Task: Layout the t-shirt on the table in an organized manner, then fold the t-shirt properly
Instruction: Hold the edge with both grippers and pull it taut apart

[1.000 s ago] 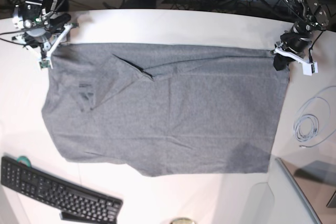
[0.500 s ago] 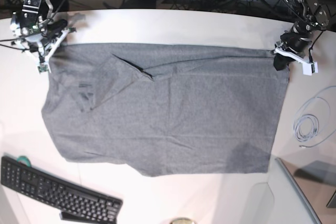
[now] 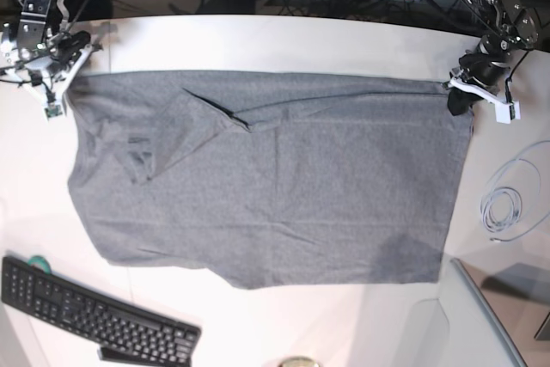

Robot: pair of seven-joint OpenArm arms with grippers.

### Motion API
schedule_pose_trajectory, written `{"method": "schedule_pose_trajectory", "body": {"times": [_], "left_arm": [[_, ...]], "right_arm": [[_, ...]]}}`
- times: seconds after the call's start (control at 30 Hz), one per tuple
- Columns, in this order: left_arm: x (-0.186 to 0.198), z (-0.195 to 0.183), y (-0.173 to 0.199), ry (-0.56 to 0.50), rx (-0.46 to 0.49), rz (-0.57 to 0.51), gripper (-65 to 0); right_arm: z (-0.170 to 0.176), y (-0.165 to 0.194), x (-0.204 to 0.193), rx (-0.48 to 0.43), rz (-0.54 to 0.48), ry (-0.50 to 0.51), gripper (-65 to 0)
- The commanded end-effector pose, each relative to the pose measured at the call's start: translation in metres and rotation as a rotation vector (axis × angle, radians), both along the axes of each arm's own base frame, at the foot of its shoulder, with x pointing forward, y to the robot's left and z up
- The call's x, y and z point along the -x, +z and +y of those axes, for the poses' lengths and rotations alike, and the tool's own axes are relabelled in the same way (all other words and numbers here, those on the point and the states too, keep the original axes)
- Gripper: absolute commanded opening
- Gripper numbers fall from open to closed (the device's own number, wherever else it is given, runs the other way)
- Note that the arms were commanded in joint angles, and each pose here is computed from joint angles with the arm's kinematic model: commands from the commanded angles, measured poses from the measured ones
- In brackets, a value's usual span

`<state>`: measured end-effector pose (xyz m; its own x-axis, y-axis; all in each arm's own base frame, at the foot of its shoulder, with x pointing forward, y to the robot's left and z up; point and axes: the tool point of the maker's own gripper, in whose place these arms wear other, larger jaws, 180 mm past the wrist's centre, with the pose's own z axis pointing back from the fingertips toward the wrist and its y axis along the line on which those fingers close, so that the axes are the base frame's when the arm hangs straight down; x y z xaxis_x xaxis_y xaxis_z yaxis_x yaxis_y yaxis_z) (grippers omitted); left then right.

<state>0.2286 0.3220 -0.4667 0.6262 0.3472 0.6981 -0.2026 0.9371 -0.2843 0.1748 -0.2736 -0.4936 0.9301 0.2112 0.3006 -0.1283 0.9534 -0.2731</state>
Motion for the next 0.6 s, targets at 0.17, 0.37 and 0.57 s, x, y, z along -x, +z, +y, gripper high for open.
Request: {"method": "schedule_pose_trajectory", "body": {"times": [0.17,0.37,0.57], "left_arm": [[-0.009,0.010,0.014,0.001,-0.023,-0.046,-65.0],[-0.009,0.010,0.014,0.001,-0.023,-0.046,-65.0],[-0.009,0.010,0.014,0.001,-0.023,-0.046,-65.0]], "right_arm": [[-0.007,0.000,-0.003,0.010,-0.011,-0.004,-61.4],[-0.056,0.035,-0.009,0.158,-0.152,-0.256,-61.2],[-0.007,0.067,-0.028,0.029,-0.256,-0.109,-61.1]]}}
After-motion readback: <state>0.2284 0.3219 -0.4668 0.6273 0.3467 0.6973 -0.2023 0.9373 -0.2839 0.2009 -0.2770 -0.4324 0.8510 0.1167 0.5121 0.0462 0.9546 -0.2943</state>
